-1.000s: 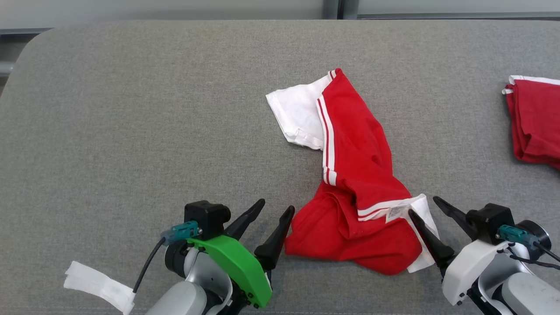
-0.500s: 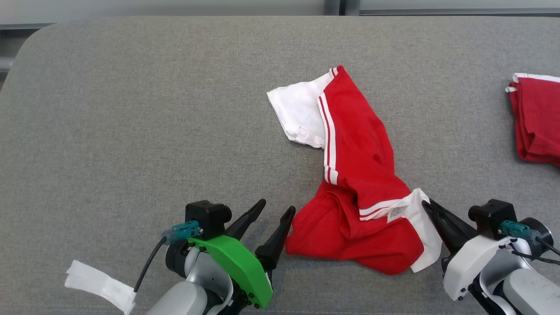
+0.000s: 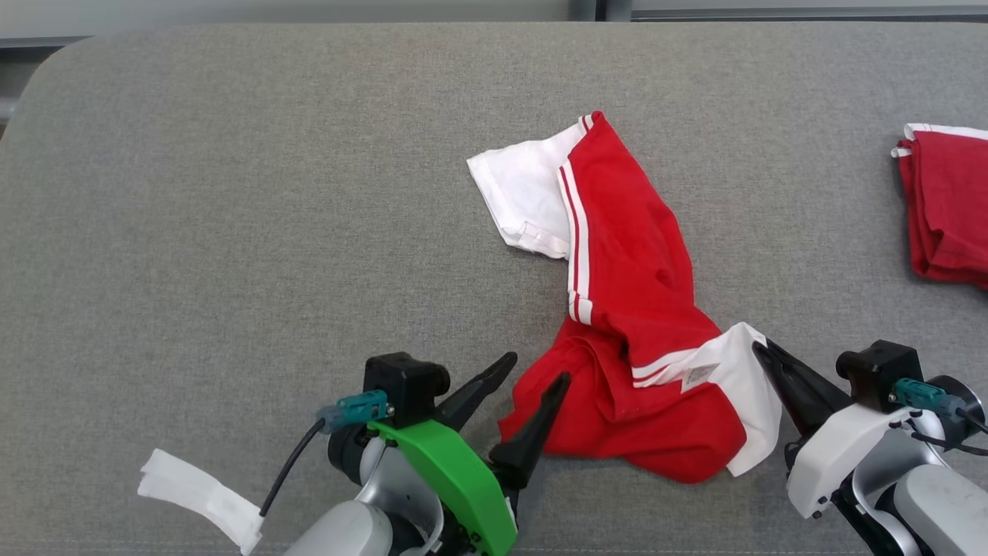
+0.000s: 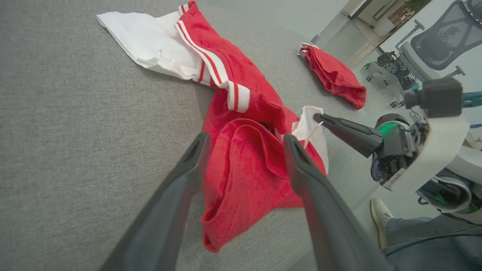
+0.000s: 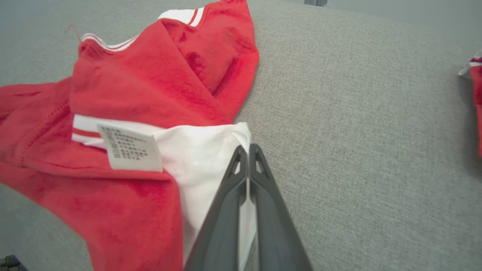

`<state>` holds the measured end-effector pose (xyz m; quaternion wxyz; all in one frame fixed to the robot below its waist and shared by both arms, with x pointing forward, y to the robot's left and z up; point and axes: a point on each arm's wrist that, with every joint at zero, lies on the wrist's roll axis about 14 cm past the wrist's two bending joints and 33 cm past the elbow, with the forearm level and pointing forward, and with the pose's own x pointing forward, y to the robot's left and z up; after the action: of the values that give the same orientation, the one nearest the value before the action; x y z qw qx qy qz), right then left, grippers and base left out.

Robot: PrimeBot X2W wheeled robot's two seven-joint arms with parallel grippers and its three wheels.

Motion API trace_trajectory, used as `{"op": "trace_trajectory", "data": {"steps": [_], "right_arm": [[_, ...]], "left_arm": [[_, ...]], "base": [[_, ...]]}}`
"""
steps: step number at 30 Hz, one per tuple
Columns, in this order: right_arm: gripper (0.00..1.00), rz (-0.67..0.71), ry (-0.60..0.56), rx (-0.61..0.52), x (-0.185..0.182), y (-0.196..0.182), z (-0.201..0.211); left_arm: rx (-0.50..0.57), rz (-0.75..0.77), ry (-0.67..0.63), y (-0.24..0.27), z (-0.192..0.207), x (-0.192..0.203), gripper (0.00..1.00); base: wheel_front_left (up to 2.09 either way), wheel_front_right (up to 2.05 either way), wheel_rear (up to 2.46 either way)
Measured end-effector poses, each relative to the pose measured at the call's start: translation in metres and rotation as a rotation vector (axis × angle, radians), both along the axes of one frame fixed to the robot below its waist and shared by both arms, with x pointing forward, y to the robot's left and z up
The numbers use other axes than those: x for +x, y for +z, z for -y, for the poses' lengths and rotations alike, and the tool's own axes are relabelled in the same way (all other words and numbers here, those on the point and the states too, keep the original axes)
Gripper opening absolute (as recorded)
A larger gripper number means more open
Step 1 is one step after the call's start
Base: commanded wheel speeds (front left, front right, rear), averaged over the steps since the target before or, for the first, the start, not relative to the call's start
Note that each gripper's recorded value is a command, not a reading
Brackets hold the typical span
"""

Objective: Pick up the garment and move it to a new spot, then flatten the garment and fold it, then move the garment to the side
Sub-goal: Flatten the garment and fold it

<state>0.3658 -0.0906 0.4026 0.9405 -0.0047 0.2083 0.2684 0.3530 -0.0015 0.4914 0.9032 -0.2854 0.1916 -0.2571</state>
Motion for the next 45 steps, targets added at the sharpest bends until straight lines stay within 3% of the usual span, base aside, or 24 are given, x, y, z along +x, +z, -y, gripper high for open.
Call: {"op": "trace_trajectory", "data": {"steps": [4, 14, 30, 31, 32, 33, 34, 37, 39, 40, 45], "right_arm": [[0.00, 0.004, -0.006, 0.002, 0.002, 0.001, 0.001], [0.00, -0.001, -0.032, 0.011, 0.008, -0.001, 0.005], [0.00, -0.009, -0.063, 0.008, 0.009, -0.004, 0.014], [0.00, -0.009, -0.063, 0.008, 0.008, -0.005, 0.014], [0.00, -0.010, -0.064, 0.007, 0.008, -0.005, 0.014], [0.00, -0.011, -0.065, 0.006, 0.008, -0.005, 0.015], [0.00, -0.012, -0.065, 0.005, 0.008, -0.005, 0.015], [0.00, -0.014, -0.067, 0.002, 0.008, -0.006, 0.016], [0.00, -0.015, -0.067, -0.001, 0.008, -0.007, 0.016], [0.00, -0.015, -0.067, -0.001, 0.008, -0.007, 0.016], [0.00, -0.014, -0.064, 0.004, 0.007, -0.006, 0.014]], "left_arm": [[-0.025, 0.018, -0.059, 0.013, 0.014, -0.002, 1.00], [-0.010, -0.145, -0.185, -0.023, 0.044, -0.022, 1.00], [-0.015, -0.157, -0.246, -0.027, 0.062, -0.021, 1.00], [-0.014, -0.158, -0.251, -0.028, 0.063, -0.022, 0.96], [-0.015, -0.158, -0.259, -0.029, 0.064, -0.023, 0.78], [-0.014, -0.160, -0.264, -0.029, 0.065, -0.024, 0.53], [-0.014, -0.162, -0.268, -0.030, 0.066, -0.025, 0.41], [-0.026, -0.164, -0.281, -0.028, 0.069, -0.028, 0.24], [-0.030, -0.161, -0.284, -0.027, 0.070, -0.028, 0.04], [-0.033, -0.160, -0.284, -0.026, 0.070, -0.027, 0.00], [-0.044, -0.153, -0.283, -0.024, 0.071, -0.026, 0.00]], "base": [[0.00, 0.00, 0.00], [0.00, 0.00, 0.00], [0.00, 0.00, 0.00], [0.00, 0.00, 0.00], [0.00, 0.00, 0.00], [0.00, 0.00, 0.00], [0.00, 0.00, 0.00], [0.00, 0.00, 0.00], [0.00, 0.00, 0.00], [0.00, 0.00, 0.00], [0.00, 0.00, 0.00]]}}
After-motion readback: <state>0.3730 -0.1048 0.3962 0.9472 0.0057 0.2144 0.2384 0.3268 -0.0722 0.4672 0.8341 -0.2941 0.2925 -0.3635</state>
